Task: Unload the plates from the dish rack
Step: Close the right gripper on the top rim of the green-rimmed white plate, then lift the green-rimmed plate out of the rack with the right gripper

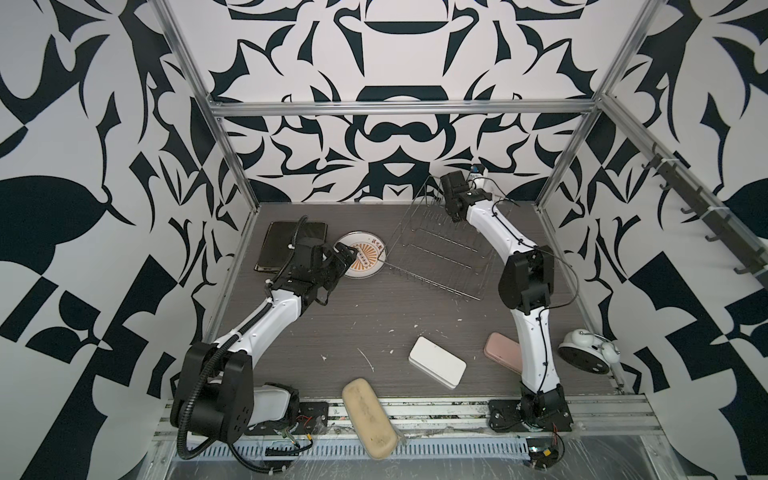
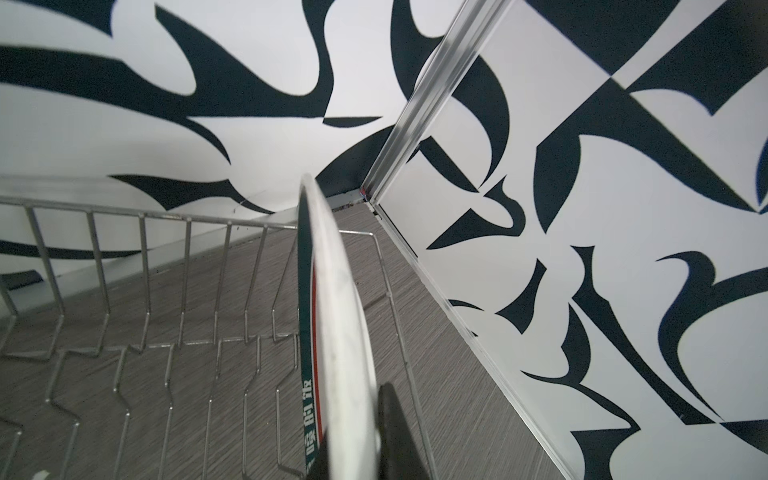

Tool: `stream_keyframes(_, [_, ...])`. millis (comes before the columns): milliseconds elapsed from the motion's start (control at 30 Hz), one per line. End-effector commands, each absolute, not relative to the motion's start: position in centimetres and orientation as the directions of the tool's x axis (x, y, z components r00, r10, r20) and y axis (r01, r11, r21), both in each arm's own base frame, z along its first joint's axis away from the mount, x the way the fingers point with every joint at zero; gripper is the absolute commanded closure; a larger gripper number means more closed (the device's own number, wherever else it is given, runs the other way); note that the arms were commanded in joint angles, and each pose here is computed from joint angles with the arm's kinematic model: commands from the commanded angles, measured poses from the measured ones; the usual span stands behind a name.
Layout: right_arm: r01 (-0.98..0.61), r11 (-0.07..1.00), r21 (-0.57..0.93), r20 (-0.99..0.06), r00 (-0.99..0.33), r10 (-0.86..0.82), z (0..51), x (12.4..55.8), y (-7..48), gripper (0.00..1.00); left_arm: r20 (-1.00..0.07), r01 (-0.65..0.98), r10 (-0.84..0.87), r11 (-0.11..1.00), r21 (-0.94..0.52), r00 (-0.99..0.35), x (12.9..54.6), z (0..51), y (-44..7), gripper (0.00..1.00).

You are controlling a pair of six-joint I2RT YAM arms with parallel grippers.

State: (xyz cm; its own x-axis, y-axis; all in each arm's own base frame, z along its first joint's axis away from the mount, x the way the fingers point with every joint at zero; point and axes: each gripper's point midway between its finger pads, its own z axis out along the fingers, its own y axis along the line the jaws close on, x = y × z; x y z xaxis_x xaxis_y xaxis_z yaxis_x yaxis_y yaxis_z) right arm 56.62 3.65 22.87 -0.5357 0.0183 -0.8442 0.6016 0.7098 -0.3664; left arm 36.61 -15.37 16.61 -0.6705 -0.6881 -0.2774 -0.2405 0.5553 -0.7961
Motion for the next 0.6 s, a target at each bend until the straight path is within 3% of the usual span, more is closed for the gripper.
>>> stream_keyframes(0, [0.659,0.696,-0.285,-0.906,-0.423,0.029,28.7,55.4,3.3,1.0,-0.28,-0.261,-0.688,0.571,-0.778,-0.67,35.8,16.1,-14.8,0.08])
stream_keyframes(367, [0.574,0.801,-0.169,-0.947,-0.321,0.03,33.3,52.3,4.4,1.0,-0.326,-0.226,-0.69,0.581,-0.782,-0.646,35.1,17.6,-14.2,0.08])
stream_keyframes(567, [0.418,0.908,-0.034,-0.954,-0.284,0.095,35.0,50.2,6.2,1.0,-0.327,-0.212,-0.687,0.577,-0.789,-0.649,35.6,18.3,-14.6,0.08])
